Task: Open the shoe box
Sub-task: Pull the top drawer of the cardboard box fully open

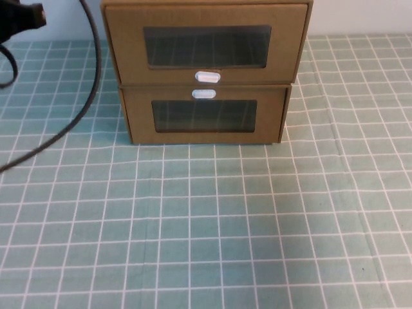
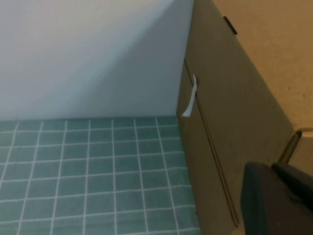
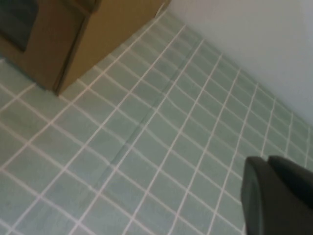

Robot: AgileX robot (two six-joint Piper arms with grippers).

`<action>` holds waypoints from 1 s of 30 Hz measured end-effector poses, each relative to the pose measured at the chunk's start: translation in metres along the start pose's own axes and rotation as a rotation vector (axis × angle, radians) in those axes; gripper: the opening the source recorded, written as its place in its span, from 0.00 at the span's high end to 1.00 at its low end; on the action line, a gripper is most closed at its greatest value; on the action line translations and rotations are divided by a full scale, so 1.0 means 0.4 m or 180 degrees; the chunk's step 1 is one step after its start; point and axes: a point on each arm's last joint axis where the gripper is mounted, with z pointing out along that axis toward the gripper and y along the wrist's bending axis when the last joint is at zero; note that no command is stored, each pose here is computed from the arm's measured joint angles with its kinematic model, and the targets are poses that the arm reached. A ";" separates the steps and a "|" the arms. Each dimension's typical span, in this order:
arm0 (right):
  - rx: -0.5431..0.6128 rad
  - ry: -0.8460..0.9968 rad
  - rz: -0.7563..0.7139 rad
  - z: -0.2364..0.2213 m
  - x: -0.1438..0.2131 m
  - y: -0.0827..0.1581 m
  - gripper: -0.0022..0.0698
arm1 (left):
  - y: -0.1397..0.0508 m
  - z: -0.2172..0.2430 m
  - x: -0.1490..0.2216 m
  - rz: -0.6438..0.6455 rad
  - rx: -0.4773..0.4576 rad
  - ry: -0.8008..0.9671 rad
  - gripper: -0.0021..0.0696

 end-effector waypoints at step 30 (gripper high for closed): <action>0.0013 -0.0188 -0.2181 0.096 -0.290 0.177 0.99 | -0.258 0.424 -0.092 0.0130 0.2389 0.0360 0.98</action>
